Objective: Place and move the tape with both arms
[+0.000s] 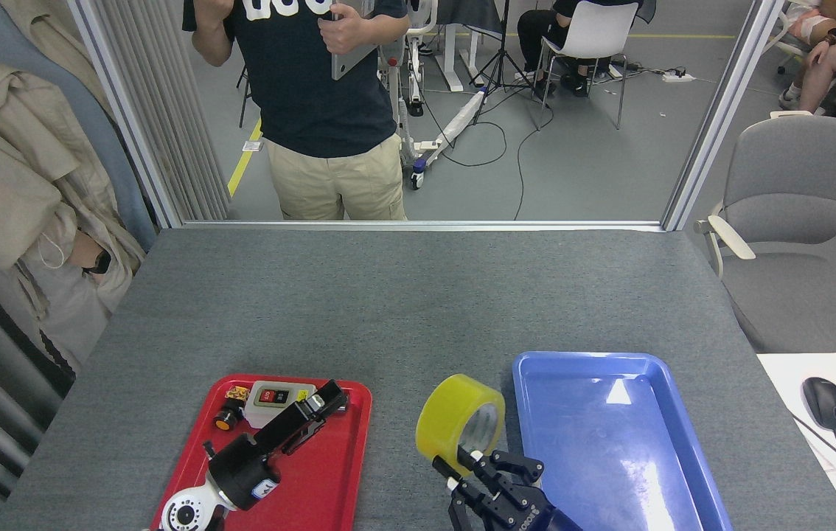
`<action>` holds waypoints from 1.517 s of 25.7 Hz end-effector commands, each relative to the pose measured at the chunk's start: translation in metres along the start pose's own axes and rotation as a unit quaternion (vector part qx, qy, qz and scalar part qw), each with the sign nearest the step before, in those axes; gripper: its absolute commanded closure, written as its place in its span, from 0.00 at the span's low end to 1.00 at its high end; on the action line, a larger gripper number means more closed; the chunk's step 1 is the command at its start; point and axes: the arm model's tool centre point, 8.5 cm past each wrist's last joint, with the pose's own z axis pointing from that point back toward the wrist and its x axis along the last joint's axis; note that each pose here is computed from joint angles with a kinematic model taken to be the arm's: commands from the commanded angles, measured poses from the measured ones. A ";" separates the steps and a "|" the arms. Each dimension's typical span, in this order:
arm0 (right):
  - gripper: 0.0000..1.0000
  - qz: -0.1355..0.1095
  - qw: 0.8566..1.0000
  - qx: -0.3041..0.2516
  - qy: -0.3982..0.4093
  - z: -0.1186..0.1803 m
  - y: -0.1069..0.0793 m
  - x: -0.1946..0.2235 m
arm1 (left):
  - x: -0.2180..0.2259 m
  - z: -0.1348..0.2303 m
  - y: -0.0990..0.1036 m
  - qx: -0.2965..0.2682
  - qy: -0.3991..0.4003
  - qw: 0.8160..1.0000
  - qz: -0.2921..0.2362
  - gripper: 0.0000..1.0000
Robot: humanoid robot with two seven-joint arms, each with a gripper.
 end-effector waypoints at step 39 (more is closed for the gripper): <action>0.00 0.051 0.909 0.039 0.411 0.059 -0.018 -0.128 | 0.016 0.065 0.007 0.170 0.388 0.769 -0.479 0.00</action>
